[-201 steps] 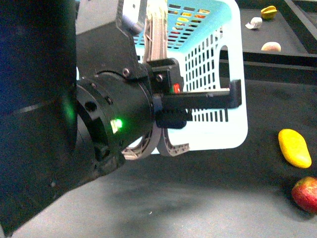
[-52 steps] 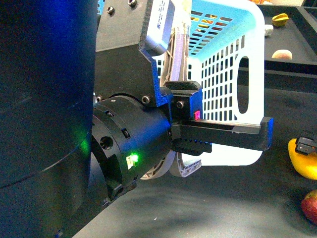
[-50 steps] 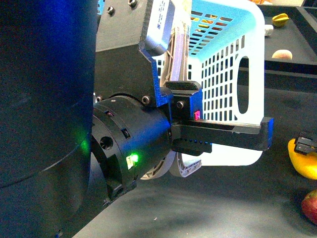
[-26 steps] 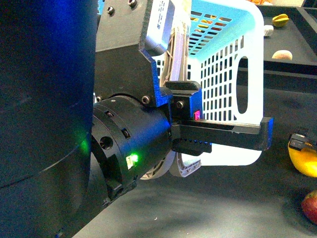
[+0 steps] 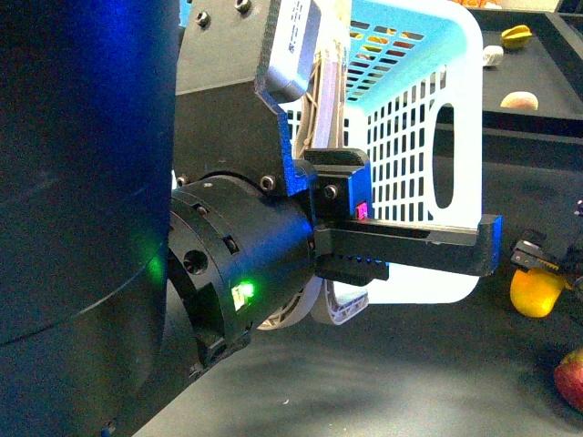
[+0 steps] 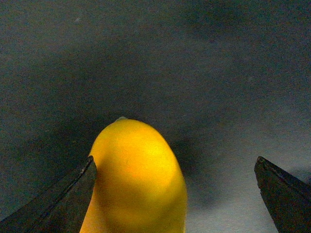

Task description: Pick mango with right arm and hold basket with left

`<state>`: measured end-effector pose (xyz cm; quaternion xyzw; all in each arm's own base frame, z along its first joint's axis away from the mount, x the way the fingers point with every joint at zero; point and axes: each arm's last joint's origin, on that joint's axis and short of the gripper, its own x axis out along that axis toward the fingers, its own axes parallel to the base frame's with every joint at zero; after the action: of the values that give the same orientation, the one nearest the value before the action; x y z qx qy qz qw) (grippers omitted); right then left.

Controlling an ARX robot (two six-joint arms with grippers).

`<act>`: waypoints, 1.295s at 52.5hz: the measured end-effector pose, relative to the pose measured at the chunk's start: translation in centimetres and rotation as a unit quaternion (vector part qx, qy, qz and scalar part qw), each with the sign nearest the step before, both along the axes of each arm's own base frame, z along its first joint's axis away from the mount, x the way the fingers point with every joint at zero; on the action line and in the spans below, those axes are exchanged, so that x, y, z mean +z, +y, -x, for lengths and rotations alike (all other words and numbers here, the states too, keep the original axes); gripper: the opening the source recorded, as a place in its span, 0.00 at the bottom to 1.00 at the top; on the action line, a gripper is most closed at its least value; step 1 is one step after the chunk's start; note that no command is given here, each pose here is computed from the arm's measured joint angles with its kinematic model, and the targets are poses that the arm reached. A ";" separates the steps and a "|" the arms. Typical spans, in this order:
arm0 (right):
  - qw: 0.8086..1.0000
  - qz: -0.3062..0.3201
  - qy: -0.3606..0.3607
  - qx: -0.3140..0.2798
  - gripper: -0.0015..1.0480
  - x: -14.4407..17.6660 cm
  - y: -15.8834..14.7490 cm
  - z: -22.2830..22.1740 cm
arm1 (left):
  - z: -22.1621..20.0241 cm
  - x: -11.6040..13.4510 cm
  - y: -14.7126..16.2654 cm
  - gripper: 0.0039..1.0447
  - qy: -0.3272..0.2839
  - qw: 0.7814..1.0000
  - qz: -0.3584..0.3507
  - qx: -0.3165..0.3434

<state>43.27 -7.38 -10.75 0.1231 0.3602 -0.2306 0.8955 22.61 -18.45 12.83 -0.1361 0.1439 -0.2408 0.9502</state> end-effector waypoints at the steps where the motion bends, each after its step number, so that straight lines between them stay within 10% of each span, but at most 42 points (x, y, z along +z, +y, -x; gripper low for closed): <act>1: 1.000 -0.003 -0.002 0.002 0.92 0.0 0.1 0.0 | 0.0 0.0 0.0 0.05 0.000 1.000 0.000 0.000; 55: 0.998 -0.028 0.033 0.036 0.92 -1.8 1.4 0.8 | 0.0 0.0 0.0 0.05 0.000 1.000 0.000 -0.001; 68: 0.998 -0.026 0.034 0.034 0.65 -1.8 1.2 0.8 | 0.0 0.0 0.0 0.05 0.000 1.000 0.000 -0.001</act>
<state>42.45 -6.20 -12.60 0.1264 0.4007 -0.1944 0.8864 22.61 -18.45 12.83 -0.1362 0.1441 -0.2419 0.9498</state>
